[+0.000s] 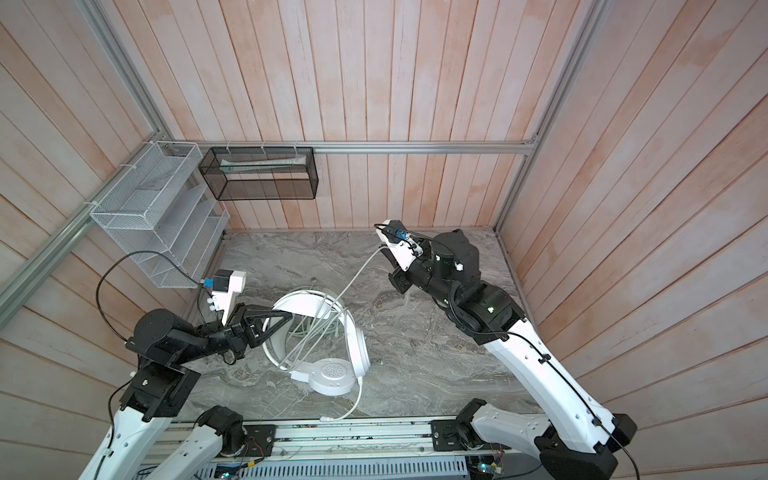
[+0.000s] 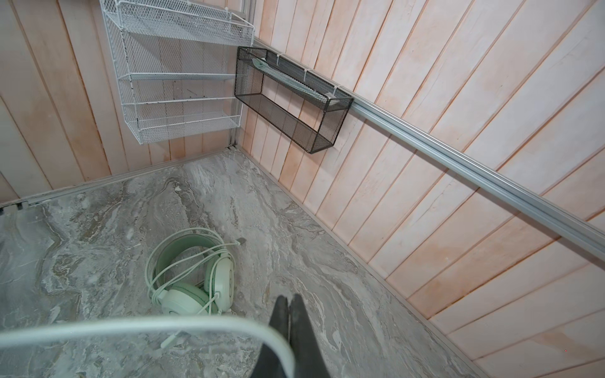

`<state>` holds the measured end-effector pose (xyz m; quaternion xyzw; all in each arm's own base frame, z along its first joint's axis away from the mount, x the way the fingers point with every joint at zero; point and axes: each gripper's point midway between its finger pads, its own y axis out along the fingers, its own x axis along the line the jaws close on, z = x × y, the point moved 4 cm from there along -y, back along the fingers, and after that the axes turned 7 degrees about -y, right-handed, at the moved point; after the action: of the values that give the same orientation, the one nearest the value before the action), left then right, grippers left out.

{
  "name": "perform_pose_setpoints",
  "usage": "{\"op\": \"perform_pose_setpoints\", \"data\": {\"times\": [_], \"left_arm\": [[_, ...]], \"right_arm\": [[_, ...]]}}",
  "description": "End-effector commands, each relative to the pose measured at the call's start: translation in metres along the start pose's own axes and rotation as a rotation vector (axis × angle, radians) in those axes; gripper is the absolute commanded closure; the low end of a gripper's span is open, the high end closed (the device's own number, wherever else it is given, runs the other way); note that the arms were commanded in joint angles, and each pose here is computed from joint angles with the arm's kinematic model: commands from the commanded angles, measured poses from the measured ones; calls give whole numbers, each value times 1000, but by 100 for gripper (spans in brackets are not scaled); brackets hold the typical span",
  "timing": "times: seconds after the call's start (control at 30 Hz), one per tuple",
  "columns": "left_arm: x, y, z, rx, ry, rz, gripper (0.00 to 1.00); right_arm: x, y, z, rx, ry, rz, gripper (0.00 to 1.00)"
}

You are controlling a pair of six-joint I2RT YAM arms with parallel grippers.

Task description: Wrap the headphones

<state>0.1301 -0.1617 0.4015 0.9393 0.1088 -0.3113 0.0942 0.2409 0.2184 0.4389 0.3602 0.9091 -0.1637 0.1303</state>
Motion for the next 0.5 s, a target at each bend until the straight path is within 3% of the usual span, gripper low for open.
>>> {"op": "perform_pose_setpoints", "data": {"times": [0.0,0.47], "left_arm": [[-28,-3,-11,-31,48,103,100],[-55,-5,-41,-141,-31,228,100]], "right_arm": [[4,17,0,-29,35,-45,100],[52,38,39,-130,174,-285,100]]}}
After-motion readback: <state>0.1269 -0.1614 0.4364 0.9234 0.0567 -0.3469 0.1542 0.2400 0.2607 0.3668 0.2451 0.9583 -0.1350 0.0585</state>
